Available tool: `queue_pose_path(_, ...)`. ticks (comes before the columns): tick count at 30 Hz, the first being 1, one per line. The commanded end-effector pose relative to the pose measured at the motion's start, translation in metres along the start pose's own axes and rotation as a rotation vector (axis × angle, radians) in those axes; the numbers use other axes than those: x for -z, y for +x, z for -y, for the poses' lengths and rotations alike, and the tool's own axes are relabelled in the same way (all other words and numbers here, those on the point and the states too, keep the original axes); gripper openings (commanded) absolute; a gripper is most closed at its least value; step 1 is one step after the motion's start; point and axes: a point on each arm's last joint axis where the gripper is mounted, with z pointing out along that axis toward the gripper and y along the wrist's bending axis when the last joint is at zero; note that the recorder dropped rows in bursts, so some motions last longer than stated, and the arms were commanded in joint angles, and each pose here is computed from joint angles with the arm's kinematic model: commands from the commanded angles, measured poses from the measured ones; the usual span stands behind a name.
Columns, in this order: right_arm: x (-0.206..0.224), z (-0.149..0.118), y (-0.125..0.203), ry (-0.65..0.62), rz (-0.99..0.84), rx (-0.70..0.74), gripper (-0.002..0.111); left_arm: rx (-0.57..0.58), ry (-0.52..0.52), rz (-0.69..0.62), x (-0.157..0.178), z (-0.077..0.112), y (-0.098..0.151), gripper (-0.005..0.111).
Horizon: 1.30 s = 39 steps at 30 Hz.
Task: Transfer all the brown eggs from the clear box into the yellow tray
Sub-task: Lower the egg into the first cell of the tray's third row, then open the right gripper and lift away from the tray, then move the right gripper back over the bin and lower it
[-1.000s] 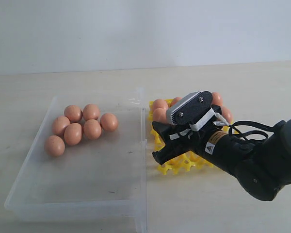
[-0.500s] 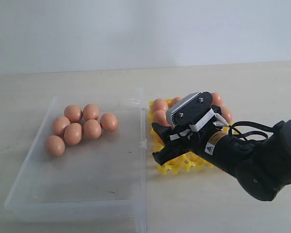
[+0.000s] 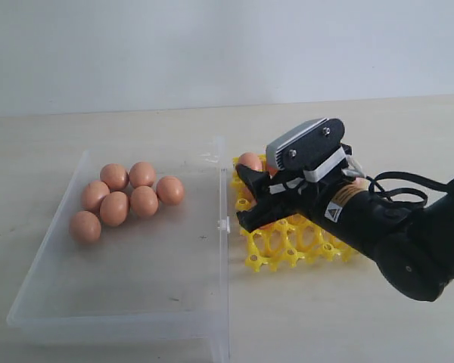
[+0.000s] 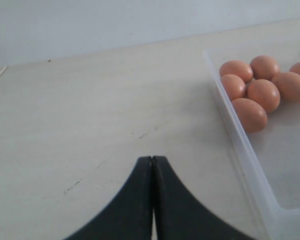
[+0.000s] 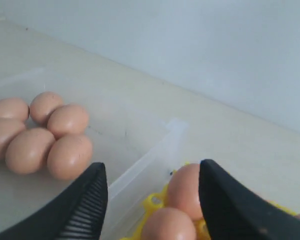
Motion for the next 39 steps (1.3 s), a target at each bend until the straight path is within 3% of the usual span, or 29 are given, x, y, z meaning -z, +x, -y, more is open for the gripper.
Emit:
queue_pose_path(1,0.008,0.005,-0.025,0.024,0.056,-0.012,0.054,0.006,0.006,0.016,0.001,0.0,-0.002,0.0)
queue_pose_path(8,0.004,0.011,-0.055,0.012,-0.076,-0.026,0.054,0.006,0.006,0.016,0.001,0.0,-0.002,0.0)
queue_pose_path(16,-0.009,0.007,-0.089,0.0,-0.385,-0.18,0.052,0.006,0.006,0.016,0.001,0.0,-0.002,0.0)
queue_pose_path(21,-0.015,-0.013,-0.124,-0.035,-0.499,-0.1,0.028,0.006,0.006,0.016,0.001,0.0,-0.002,0.0)
queue_pose_path(26,-0.027,-0.041,-0.159,-0.163,-0.507,0.018,0.0,0.006,0.006,0.016,0.001,0.0,-0.002,0.0)
queue_pose_path(32,-0.059,-0.079,-0.155,-0.349,-0.698,0.156,0.0,0.008,0.006,0.016,0.001,0.0,-0.002,0.0)
queue_pose_path(39,-0.107,-0.11,-0.141,-0.413,-0.769,0.222,0.0,0.006,0.006,0.016,0.001,0.0,-0.002,0.0)
